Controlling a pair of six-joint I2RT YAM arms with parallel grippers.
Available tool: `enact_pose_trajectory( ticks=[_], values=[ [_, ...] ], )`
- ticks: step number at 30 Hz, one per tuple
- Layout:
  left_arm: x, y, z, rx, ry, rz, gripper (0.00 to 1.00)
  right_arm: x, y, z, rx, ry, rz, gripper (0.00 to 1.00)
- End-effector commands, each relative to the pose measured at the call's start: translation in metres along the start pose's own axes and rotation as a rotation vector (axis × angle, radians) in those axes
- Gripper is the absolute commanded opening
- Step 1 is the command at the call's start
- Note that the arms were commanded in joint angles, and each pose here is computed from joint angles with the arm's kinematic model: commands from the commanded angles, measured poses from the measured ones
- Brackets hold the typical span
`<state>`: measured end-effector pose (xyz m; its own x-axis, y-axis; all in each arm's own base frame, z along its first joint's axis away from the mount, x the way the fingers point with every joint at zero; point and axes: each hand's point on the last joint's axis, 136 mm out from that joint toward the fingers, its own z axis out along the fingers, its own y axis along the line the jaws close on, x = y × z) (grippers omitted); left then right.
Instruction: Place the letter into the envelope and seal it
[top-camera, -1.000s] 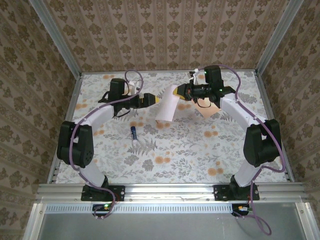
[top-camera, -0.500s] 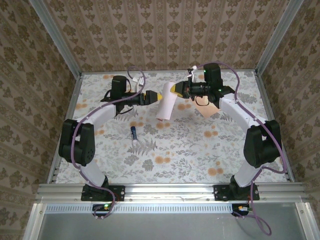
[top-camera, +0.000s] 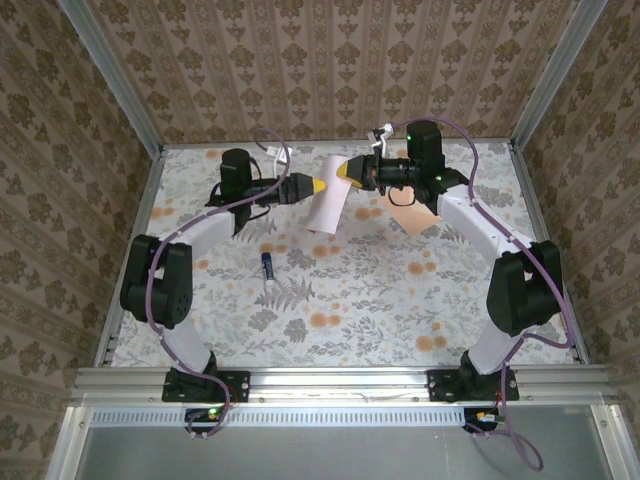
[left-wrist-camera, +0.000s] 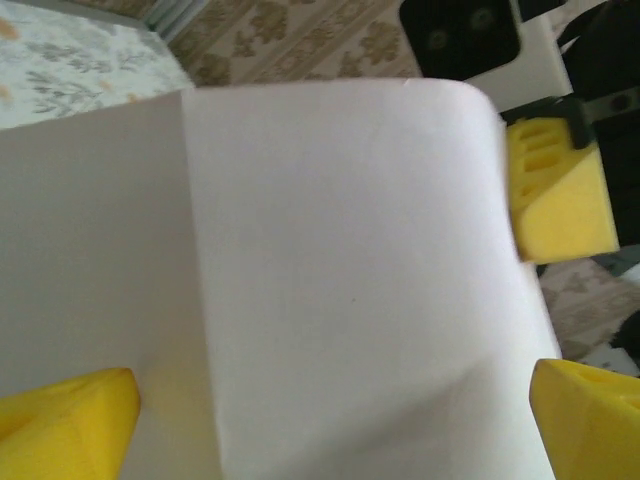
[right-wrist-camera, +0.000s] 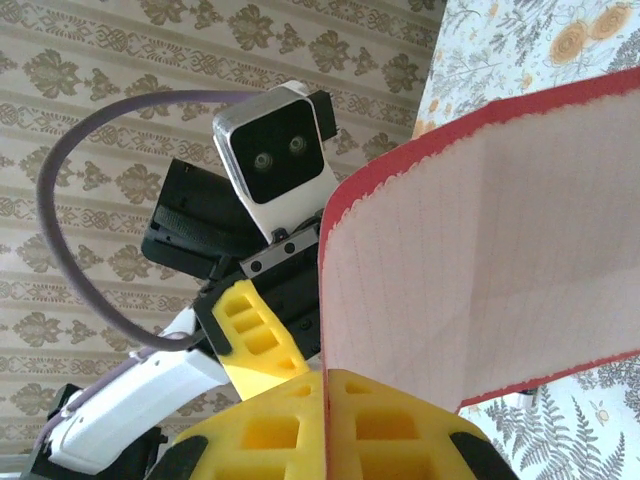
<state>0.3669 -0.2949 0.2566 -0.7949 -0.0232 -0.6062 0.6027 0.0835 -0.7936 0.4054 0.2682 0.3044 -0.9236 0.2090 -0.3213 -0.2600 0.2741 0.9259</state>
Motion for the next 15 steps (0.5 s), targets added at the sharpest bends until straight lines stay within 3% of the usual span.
enact_pose_trajectory(
  ticks=[1,9,15],
  values=[
    [-0.006,-0.022,0.001,0.143,-0.003,0.005,1.0,-0.002,0.025,-0.002,-0.062,0.012,-0.057,0.0],
    [-0.011,-0.027,0.003,0.192,-0.002,-0.017,1.0,-0.003,0.023,0.0,-0.063,0.015,-0.063,0.0],
    [-0.004,-0.005,-0.004,0.1,-0.005,-0.041,1.0,-0.005,0.035,-0.003,-0.078,0.014,-0.088,0.0]
  ],
)
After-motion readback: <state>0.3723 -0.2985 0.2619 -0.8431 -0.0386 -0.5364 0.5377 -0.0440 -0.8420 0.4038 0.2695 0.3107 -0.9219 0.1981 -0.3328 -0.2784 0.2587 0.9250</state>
